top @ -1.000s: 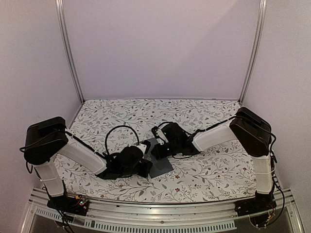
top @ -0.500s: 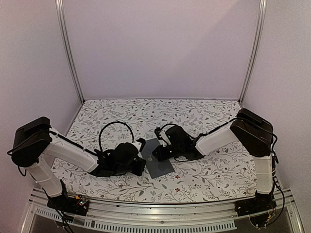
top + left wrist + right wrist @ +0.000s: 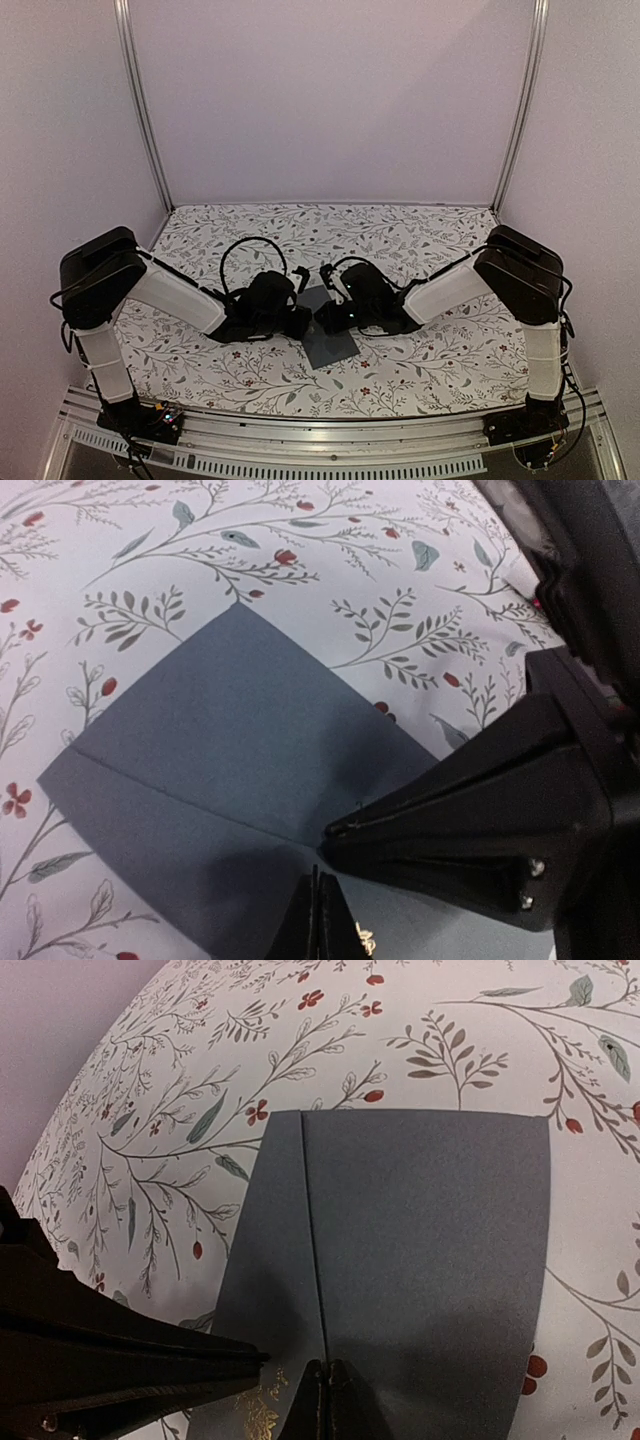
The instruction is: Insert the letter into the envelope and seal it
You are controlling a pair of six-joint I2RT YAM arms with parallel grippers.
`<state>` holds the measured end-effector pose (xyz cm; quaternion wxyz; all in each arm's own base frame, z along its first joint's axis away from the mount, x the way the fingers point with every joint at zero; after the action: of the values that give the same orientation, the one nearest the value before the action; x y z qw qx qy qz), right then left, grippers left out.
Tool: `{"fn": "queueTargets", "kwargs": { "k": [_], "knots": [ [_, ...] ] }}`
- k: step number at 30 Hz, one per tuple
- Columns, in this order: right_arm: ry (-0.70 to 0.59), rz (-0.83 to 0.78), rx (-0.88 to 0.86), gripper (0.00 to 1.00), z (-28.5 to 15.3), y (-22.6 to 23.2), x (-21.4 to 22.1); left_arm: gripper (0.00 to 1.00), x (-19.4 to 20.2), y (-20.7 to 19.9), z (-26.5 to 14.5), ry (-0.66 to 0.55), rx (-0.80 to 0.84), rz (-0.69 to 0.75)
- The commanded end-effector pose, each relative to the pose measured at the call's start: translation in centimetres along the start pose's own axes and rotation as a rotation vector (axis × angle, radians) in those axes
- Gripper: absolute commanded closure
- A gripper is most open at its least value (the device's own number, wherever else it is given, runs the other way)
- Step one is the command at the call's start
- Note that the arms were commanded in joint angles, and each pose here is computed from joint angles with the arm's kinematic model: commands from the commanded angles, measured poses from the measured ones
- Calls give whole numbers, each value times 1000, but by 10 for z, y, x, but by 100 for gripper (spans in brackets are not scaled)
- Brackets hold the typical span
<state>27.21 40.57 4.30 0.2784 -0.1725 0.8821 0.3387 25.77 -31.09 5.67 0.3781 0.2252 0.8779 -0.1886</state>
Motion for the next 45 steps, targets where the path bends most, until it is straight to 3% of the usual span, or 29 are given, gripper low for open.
{"fn": "queueTargets", "kwargs": {
  "k": [1, 27, 45],
  "knots": [
    [197, 21, 152, 100, -3, -36, 57, 100, -7, 0, 23, -4, 8, 5],
    [242, 29, 171, 100, -10, -38, 73, 100, 23, 51, 49, 64, -156, -29],
    [269, -96, 85, 100, -22, 20, 86, 100, 29, 48, 53, 74, -123, -41]
  ]
}}
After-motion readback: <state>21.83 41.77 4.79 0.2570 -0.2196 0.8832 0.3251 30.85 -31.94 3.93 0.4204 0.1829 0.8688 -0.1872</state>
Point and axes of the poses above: each gripper's point midway between its finger pads, its own z axis out along the fingers, its own y axis along the line the jaws close on, x = y × z, the point moved 5 cm from there along -z, back along the fingers, and after that the axes turned 6 degrees about z, right-handed, at the moved point
